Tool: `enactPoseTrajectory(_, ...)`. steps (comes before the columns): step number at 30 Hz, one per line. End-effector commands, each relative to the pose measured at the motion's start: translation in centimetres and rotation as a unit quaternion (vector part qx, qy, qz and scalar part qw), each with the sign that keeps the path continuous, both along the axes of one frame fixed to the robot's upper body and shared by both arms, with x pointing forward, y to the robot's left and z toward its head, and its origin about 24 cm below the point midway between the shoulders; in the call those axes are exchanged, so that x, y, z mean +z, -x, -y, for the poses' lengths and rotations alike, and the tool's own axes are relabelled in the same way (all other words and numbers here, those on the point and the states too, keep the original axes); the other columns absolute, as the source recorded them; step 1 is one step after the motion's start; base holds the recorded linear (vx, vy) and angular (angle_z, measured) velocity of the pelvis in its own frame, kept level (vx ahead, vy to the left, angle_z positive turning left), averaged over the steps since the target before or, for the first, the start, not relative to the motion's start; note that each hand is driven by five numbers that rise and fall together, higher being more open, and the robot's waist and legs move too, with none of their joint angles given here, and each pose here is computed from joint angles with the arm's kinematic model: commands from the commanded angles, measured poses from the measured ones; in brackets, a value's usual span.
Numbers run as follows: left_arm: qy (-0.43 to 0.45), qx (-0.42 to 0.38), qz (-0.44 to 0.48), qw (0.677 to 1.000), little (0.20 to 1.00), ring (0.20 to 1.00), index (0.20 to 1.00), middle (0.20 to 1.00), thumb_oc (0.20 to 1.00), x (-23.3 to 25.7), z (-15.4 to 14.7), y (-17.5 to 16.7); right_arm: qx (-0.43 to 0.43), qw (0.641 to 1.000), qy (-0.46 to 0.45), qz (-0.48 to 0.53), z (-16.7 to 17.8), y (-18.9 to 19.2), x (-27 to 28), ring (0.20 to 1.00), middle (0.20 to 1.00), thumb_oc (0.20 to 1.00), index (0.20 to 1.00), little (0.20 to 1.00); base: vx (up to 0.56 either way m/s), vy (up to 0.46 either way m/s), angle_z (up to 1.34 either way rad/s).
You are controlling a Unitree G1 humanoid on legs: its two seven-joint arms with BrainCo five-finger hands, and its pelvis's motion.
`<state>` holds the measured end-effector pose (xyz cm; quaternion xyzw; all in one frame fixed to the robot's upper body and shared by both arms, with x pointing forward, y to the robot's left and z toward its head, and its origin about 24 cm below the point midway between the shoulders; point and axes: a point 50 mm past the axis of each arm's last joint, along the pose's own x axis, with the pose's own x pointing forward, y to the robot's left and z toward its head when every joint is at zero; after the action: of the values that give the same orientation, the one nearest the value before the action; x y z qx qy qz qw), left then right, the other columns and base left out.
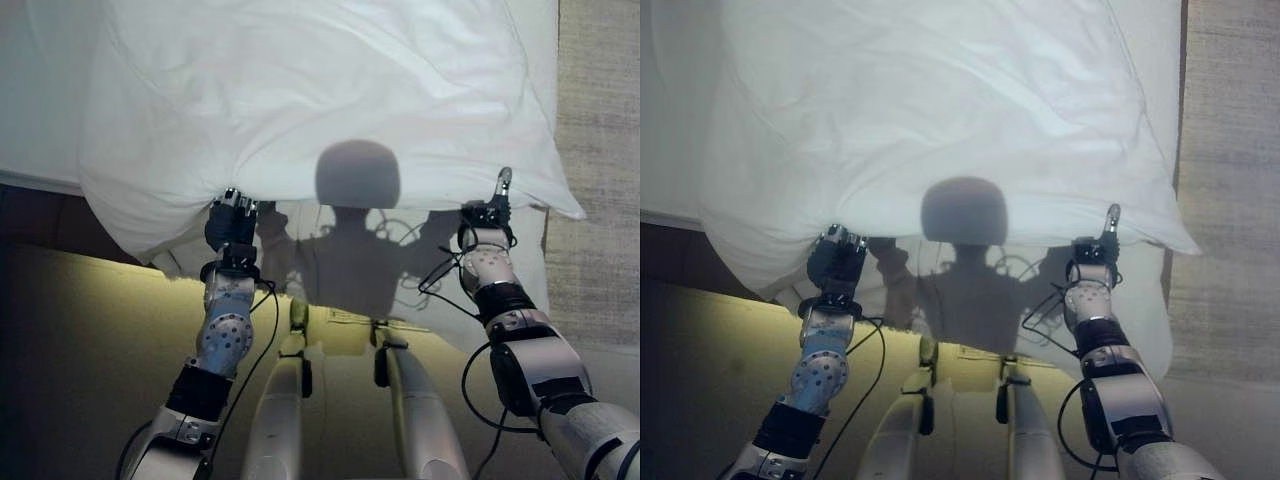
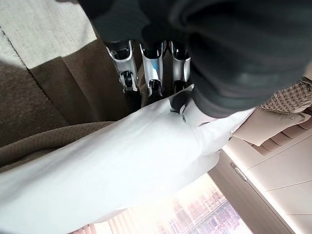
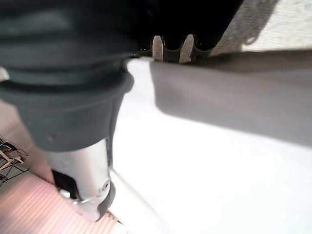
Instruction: Make the bed
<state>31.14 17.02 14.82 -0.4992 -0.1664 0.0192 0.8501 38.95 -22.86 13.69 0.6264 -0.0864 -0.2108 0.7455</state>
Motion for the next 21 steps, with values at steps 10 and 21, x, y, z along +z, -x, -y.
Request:
enactPoseTrajectory(10, 0.002, 0.103, 0.120, 0.987, 0.200, 0.200, 0.200, 0.200, 0.200, 3.2, -4.0, 2.3, -0.048, 0.991, 0.048, 0.118, 3.8, 3.0, -0.2, 0.200, 0.200, 0.200, 0.200, 0.200, 0.00, 0.000, 0.00)
enactPoseTrajectory(21, 0.035, 0.088, 0.071, 0.993, 0.944, 0.944, 0.944, 0.944, 0.944, 0.4, -3.4, 1.3, -0.044, 0.977, 0.051, 0.202, 3.6, 4.2, -0.1, 0.200, 0.200, 0.200, 0.200, 0.200, 0.00, 0.000, 0.00)
